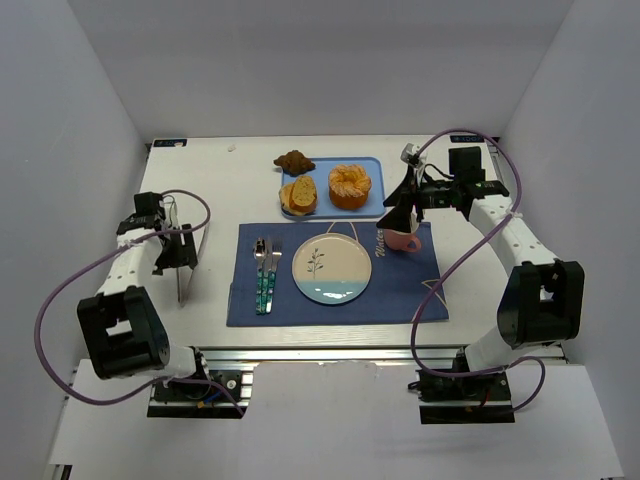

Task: Place the bread

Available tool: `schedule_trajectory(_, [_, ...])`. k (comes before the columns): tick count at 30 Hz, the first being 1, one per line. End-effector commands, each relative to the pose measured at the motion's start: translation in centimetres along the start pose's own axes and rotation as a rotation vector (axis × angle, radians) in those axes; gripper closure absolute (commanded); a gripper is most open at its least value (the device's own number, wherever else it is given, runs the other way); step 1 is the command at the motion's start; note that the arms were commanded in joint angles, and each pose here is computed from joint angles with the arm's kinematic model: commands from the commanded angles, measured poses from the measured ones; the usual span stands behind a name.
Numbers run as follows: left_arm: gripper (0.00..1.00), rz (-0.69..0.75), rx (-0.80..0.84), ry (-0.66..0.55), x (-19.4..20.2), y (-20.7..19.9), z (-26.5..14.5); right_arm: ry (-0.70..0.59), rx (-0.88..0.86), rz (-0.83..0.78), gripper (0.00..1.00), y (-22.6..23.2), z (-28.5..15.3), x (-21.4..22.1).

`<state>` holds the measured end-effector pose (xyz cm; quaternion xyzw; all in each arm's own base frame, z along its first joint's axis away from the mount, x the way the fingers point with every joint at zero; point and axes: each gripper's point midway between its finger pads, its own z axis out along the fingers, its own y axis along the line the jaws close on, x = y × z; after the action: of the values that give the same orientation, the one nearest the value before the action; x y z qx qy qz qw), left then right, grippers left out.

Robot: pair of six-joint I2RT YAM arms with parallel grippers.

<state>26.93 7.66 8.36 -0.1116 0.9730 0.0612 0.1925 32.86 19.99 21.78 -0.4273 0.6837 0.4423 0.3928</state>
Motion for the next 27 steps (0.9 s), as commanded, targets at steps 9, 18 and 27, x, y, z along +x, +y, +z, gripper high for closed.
schedule_trajectory(9, [0.11,0.201,0.115,-0.010,-2.0,-2.5,5.6,-0.040,-0.006,0.000,0.11,-0.1,0.0,-1.6])
schedule_trajectory(18, [0.15,0.190,0.042,-0.030,-3.3,-1.5,8.1,-0.042,-0.003,0.004,0.11,-0.1,-0.2,-1.7])
schedule_trajectory(27, [0.58,0.157,0.082,-0.027,-2.8,-2.4,8.8,-0.038,0.006,0.006,0.11,-0.1,-0.2,-1.7])
